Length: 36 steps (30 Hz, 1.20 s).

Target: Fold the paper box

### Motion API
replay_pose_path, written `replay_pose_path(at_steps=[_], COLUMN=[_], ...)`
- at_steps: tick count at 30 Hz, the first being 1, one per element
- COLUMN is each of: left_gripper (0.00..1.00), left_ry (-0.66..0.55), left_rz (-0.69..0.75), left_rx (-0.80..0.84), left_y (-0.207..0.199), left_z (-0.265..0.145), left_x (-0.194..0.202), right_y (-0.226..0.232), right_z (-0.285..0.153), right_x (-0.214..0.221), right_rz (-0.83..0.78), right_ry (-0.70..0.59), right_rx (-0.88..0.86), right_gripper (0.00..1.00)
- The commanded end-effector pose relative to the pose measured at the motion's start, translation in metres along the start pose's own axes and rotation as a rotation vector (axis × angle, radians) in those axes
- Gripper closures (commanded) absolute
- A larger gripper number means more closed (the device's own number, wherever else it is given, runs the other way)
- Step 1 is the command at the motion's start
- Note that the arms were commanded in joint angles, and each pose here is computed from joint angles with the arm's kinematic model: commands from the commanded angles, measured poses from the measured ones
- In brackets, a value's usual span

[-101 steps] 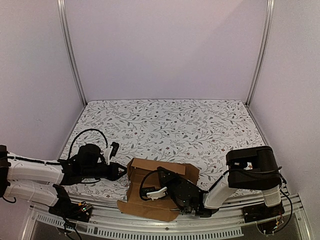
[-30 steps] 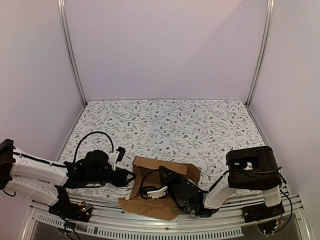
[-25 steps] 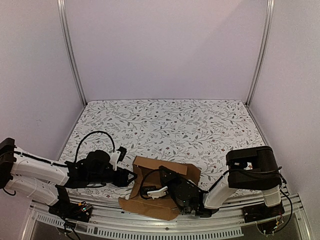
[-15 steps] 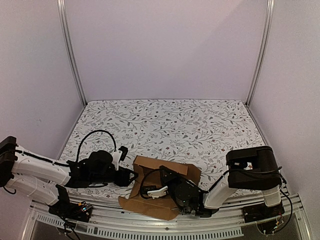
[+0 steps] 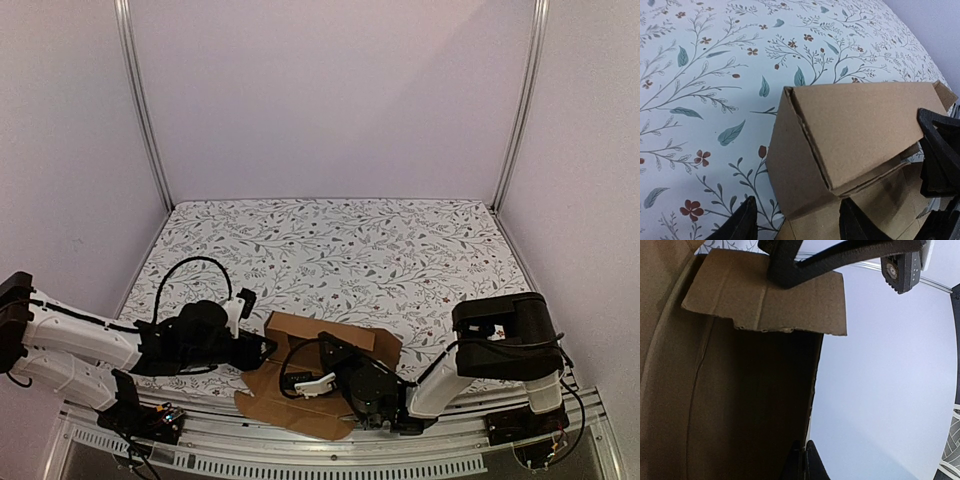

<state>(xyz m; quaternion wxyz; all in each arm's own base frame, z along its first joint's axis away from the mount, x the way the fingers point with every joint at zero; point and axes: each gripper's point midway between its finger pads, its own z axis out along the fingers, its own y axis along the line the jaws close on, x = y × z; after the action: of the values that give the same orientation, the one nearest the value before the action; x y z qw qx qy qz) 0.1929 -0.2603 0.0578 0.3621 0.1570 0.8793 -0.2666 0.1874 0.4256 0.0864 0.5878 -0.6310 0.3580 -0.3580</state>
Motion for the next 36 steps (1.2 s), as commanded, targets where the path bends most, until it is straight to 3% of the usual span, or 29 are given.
replay_pose_path(at_steps=[1, 23, 36], left_gripper=[0.46, 0.45, 0.45], left_ry=[-0.012, -0.031, -0.058], left_rz=[0.033, 0.116, 0.144], left_rx=[-0.022, -0.048, -0.07], left_y=[-0.001, -0.01, -0.011], left_z=[-0.002, 0.006, 0.01], left_x=[-0.003, -0.009, -0.014], right_y=[0.019, -0.024, -0.027], right_z=[-0.007, -0.003, -0.005], right_x=[-0.007, -0.014, -0.01], right_rz=[-0.076, -0.024, 0.03], right_ry=[-0.051, -0.027, 0.004], right_rx=[-0.059, -0.069, -0.177], right_gripper=[1.0, 1.0, 1.0])
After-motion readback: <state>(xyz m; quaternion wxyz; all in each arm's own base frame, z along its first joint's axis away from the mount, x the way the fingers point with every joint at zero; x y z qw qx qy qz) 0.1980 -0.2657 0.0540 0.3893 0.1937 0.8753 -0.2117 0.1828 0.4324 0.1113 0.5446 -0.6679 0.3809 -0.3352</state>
